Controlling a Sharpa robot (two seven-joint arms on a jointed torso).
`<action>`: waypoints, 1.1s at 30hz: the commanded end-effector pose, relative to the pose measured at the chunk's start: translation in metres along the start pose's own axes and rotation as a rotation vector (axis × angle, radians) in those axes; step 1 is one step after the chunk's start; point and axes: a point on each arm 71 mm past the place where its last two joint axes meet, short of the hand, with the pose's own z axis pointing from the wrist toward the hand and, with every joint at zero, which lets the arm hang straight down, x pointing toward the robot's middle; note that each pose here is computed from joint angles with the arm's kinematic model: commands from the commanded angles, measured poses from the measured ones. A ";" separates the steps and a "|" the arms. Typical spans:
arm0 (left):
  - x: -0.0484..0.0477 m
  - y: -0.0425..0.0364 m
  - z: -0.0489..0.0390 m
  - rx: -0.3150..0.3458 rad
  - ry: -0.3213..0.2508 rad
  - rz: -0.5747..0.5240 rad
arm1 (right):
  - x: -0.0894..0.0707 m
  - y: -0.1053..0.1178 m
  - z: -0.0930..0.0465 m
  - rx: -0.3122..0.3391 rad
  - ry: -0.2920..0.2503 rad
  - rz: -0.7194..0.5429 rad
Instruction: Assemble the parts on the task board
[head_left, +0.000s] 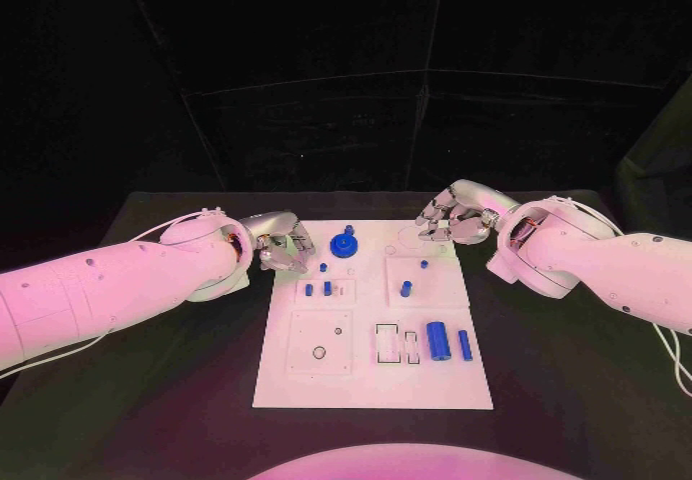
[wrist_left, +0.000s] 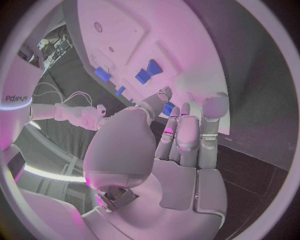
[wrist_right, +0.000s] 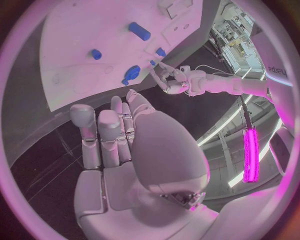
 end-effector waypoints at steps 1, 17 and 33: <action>-0.0155 -0.0034 -0.0074 0.142 -0.142 -0.463 | 0.005 -0.002 0.000 0.011 0.086 -0.246; -0.0270 0.0023 -0.0259 0.233 -0.269 -0.973 | 0.028 -0.005 0.004 -0.004 0.141 -0.489; -0.0269 0.0035 -0.0249 0.211 -0.298 -1.020 | 0.045 0.001 0.003 -0.041 0.200 -0.488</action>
